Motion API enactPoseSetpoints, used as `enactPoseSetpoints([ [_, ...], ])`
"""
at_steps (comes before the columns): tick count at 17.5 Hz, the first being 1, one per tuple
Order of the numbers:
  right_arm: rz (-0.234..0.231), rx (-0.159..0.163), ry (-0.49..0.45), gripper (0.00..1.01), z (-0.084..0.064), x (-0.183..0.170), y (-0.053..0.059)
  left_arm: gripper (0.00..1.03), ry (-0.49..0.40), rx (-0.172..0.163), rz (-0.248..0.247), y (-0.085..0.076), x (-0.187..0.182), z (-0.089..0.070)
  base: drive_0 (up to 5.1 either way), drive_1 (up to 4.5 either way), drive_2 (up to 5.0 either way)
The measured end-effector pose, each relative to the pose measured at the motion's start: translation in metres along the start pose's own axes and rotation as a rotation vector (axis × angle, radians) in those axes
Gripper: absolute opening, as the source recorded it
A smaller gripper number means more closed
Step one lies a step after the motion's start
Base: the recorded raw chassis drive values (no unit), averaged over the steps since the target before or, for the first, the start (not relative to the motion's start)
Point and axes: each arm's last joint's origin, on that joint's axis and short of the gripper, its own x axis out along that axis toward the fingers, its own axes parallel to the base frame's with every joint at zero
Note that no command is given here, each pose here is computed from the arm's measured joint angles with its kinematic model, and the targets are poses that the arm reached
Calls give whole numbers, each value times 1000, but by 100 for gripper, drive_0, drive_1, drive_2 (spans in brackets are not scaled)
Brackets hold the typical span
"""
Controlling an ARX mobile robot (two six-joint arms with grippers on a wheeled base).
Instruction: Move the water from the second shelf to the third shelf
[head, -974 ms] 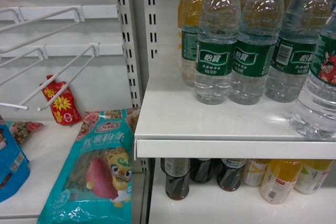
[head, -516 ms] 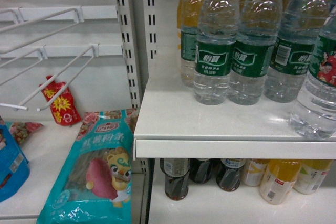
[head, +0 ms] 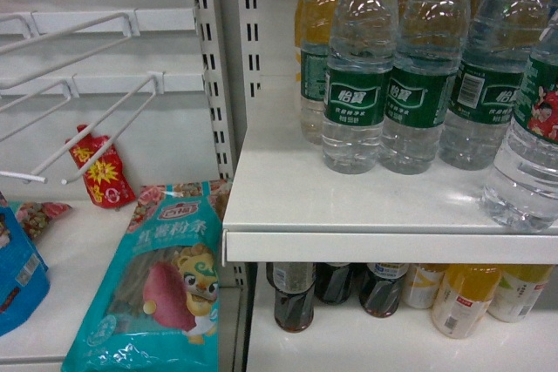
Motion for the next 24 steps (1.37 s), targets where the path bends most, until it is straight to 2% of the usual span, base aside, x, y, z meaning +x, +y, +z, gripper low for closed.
enactPoseSetpoints([
  [2,0,0,0,40,0,0,0,98,0,0,0,0,0,0,0,0,0],
  [3,0,0,0,57,0,0,0,98,0,0,0,0,0,0,0,0,0],
  [4,0,0,0,95,0,0,0,98,0,0,0,0,0,0,0,0,0],
  [5,0,0,0,98,0,0,0,98,0,0,0,0,0,0,0,0,0],
  [24,1,0,-2,98,0,0,0,98,-2,0,0,0,0,0,0,0,0],
])
